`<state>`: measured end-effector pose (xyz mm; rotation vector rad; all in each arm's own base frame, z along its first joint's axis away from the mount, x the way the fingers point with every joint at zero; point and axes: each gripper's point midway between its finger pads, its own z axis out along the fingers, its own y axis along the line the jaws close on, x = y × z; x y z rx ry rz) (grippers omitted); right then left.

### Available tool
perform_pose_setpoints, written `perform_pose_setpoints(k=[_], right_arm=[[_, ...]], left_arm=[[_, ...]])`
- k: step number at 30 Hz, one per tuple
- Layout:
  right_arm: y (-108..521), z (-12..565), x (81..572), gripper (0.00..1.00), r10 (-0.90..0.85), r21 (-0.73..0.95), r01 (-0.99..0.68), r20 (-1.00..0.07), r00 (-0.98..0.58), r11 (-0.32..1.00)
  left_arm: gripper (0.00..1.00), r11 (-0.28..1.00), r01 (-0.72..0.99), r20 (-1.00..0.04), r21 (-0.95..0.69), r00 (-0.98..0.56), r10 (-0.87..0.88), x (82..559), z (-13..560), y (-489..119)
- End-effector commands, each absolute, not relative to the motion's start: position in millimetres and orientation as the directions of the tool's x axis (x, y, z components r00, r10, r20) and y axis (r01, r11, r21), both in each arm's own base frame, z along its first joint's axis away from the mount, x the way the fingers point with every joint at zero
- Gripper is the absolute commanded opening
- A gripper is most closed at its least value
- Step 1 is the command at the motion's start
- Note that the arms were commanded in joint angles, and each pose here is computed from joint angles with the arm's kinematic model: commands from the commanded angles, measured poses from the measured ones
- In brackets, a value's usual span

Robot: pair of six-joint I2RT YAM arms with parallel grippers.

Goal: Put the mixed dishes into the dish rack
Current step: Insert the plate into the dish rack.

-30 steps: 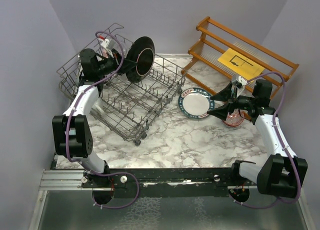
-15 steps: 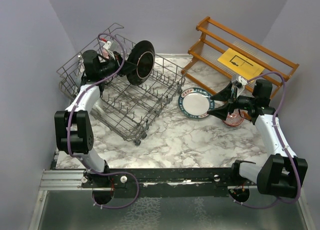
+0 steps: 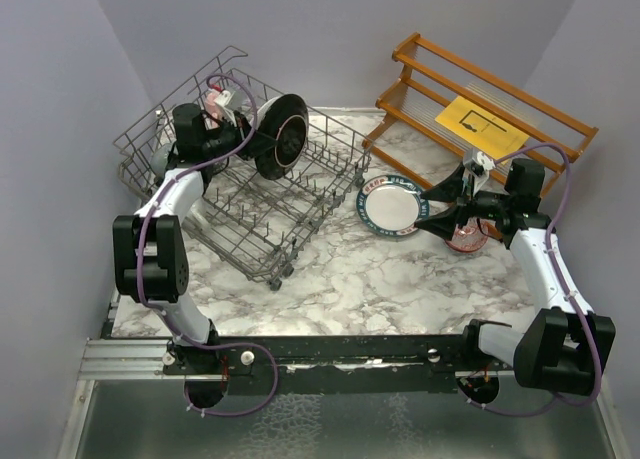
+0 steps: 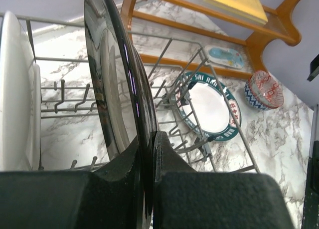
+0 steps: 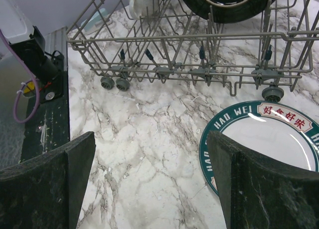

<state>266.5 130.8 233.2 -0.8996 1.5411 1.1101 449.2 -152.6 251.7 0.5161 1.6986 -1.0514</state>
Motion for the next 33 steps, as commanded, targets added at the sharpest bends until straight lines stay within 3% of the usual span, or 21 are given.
perform_pose_setpoints(k=[1, 13, 24, 33], right_arm=[[129, 232, 269, 0.93, -0.019, 0.202, -0.927, -0.975, -0.219, 0.317], [129, 233, 269, 0.93, -0.019, 0.201, -0.927, -0.976, -0.218, 0.316], [129, 233, 269, 0.93, -0.018, 0.203, -0.927, -0.975, -0.220, 0.314], [129, 232, 269, 0.93, -0.018, 0.204, -0.927, -0.975, -0.221, 0.314]], left_arm=[[0.00, 0.517, 0.827, -0.974, -0.221, -0.219, -0.067, 454, 268, -159], [0.00, 0.533, 0.814, -0.964, -0.233, -0.267, -0.015, 463, 237, -163], [0.38, 0.580, 0.788, -0.971, -0.204, -0.239, -0.018, 464, 249, -157], [0.43, 0.589, 0.789, -0.980, -0.175, -0.194, -0.031, 457, 273, -157]])
